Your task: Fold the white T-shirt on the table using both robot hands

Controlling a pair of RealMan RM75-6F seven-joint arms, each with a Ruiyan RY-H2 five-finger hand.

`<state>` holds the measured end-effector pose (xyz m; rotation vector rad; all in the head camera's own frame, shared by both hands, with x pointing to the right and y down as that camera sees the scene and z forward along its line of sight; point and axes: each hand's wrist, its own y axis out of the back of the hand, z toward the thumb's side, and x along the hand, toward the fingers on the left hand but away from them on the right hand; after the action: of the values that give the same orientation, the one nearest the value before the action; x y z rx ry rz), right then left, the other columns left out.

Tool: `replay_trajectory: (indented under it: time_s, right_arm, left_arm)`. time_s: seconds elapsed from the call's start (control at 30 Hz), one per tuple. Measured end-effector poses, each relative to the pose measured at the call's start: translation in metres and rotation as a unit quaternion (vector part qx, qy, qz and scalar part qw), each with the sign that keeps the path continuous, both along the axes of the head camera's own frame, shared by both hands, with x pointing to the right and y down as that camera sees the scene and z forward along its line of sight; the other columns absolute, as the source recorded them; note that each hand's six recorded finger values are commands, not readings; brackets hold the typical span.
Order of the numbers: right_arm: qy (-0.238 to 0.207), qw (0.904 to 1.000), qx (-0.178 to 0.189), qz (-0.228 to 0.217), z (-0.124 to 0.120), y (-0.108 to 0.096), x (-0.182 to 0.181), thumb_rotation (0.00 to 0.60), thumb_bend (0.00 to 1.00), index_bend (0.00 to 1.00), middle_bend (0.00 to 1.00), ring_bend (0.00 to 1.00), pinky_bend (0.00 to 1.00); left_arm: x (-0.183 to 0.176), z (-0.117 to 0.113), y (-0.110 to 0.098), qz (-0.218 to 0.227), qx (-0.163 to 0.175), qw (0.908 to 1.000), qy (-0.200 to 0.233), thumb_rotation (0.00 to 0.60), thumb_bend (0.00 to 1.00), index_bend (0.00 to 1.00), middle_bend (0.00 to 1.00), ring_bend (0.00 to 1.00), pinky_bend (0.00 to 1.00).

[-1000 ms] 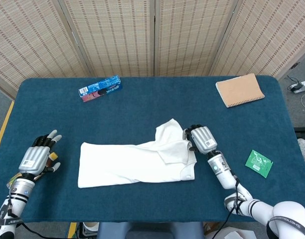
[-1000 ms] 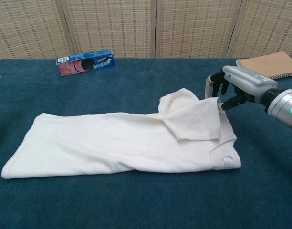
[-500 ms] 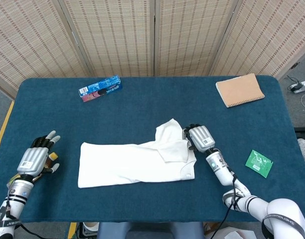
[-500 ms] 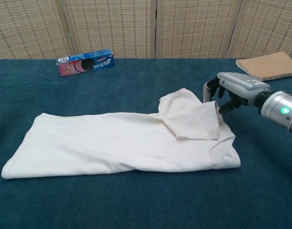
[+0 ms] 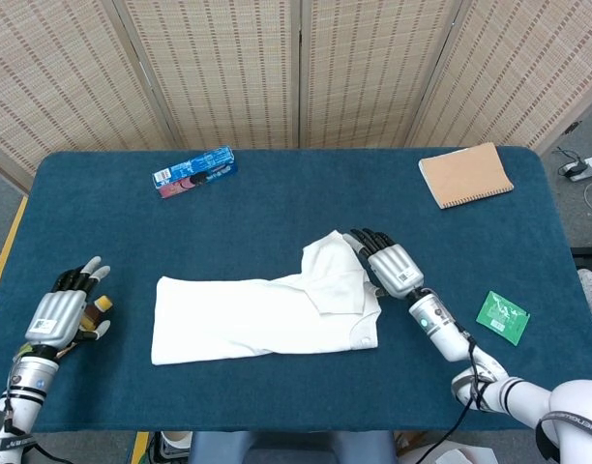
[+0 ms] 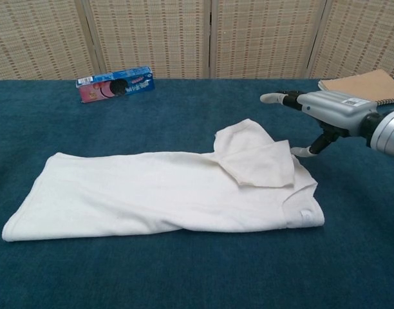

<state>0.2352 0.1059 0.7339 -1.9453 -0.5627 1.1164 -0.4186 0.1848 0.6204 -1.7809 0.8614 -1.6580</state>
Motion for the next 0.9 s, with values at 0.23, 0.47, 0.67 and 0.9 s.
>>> replay_trajectory:
  time_s: [0.23, 0.47, 0.67, 0.9]
  right_arm:
    - [-0.014, 0.9968, 0.014, -0.077, -0.018, 0.023, 0.002, 0.6, 0.24, 0.25, 0.15, 0.02, 0.12]
    - [-0.003, 0.992, 0.02, -0.125, -0.025, 0.037, 0.015, 0.6, 0.24, 0.35, 0.2, 0.05, 0.12]
    - [0.013, 0.988, 0.038, -0.149, -0.025, 0.039, 0.023, 0.6, 0.24, 0.39, 0.23, 0.07, 0.12]
    - [0.024, 0.9842, 0.052, -0.167, -0.015, 0.04, 0.021, 0.6, 0.24, 0.39, 0.23, 0.07, 0.12]
  left_arm:
    - [-0.002, -0.003, 0.003, -0.006, 0.0, 1.0, 0.004, 0.6, 0.29, 0.0, 0.0, 0.0, 0.02]
    - [-0.002, -0.005, 0.006, -0.013, -0.003, 0.9999, 0.007, 0.6, 0.29, 0.0, 0.0, 0.0, 0.01]
    - [-0.002, -0.006, 0.009, -0.017, -0.004, 0.9998, 0.009, 0.6, 0.29, 0.0, 0.0, 0.0, 0.01]
    - [-0.004, -0.007, 0.011, -0.022, -0.007, 0.9997, 0.008, 0.6, 0.29, 0.0, 0.0, 0.0, 0.01]
